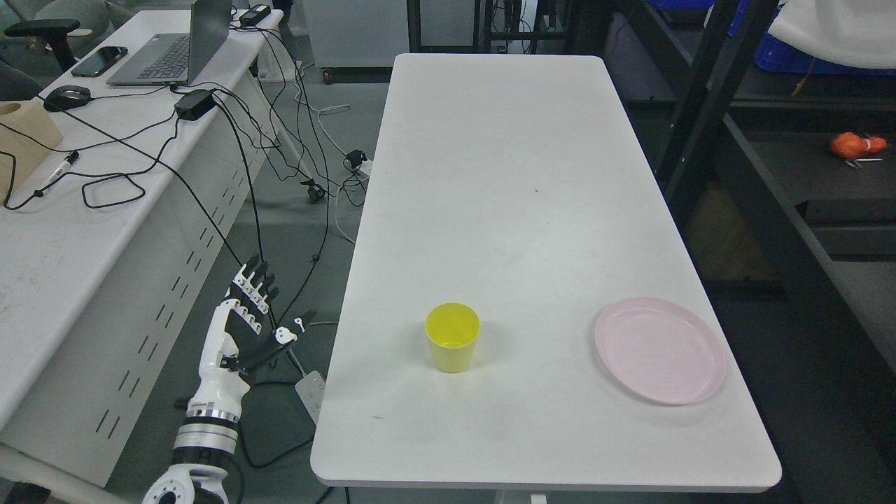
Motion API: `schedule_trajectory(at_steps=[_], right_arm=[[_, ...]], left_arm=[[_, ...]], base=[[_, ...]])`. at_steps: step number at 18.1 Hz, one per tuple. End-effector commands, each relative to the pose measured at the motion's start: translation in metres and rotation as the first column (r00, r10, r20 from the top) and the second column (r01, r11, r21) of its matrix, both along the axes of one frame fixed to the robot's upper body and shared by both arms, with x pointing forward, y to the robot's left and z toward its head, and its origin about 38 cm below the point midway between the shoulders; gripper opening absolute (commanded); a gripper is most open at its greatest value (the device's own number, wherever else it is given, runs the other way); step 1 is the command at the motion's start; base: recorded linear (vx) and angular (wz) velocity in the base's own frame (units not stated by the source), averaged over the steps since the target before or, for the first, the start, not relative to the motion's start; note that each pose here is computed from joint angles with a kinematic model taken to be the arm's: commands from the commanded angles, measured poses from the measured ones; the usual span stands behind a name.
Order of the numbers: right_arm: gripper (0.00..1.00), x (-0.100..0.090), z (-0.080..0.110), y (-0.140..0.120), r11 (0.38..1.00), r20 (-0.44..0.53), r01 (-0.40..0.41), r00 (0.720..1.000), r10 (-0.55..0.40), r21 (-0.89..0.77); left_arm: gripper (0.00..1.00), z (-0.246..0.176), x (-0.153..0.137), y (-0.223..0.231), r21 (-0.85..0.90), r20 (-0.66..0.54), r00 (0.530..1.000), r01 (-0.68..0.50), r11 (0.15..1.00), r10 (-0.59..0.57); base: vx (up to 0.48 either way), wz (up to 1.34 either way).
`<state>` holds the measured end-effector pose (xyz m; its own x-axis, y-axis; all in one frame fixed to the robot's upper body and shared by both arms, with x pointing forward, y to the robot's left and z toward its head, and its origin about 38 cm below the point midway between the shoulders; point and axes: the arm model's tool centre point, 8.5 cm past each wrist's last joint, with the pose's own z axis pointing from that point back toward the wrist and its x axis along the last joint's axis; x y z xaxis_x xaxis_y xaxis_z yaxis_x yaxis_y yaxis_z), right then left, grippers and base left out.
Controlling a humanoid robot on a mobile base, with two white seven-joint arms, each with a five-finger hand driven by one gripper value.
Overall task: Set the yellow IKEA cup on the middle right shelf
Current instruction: 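Reach the left hand forward toward the yellow cup on the table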
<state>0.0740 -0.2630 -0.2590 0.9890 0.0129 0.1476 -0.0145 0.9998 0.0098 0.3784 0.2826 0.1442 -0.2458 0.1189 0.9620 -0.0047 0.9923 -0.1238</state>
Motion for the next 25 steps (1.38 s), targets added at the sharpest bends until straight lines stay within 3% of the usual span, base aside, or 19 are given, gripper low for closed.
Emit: schedule_trajectory(at_steps=[1,9,14,25], right_arm=[[0.99,-0.007,0.002,-0.028,0.974,-0.005,0.037,0.999,-0.039,-0.222],[1.0,-0.007,0.002,-0.028,0.974,-0.003,0.037,0.999,-0.039,-0.222],[0.99,-0.007,0.002,-0.028,0.974,-0.005,0.037,0.999,-0.039,-0.222],[0.99,-0.007,0.002,-0.028,0.974,-0.003,0.037,0.999,-0.039,-0.222]], left_arm=[[0.99,-0.003,-0.002,-0.051,0.044,0.03,0.982,0.184,0.982,-0.185],[0.99,-0.017,-0.01,-0.092,0.043,-0.009,0.951,0.31,0.95,-0.31],[0.99,-0.036,0.01,-0.094,0.026,-0.075,0.956,0.288,0.957,-0.285],[0.99,-0.04,0.027,-0.154,0.071,-0.112,0.892,0.447,0.892,-0.438]], base=[[0.0,0.0],[0.0,0.0],[0.0,0.0],[0.004,0.0]])
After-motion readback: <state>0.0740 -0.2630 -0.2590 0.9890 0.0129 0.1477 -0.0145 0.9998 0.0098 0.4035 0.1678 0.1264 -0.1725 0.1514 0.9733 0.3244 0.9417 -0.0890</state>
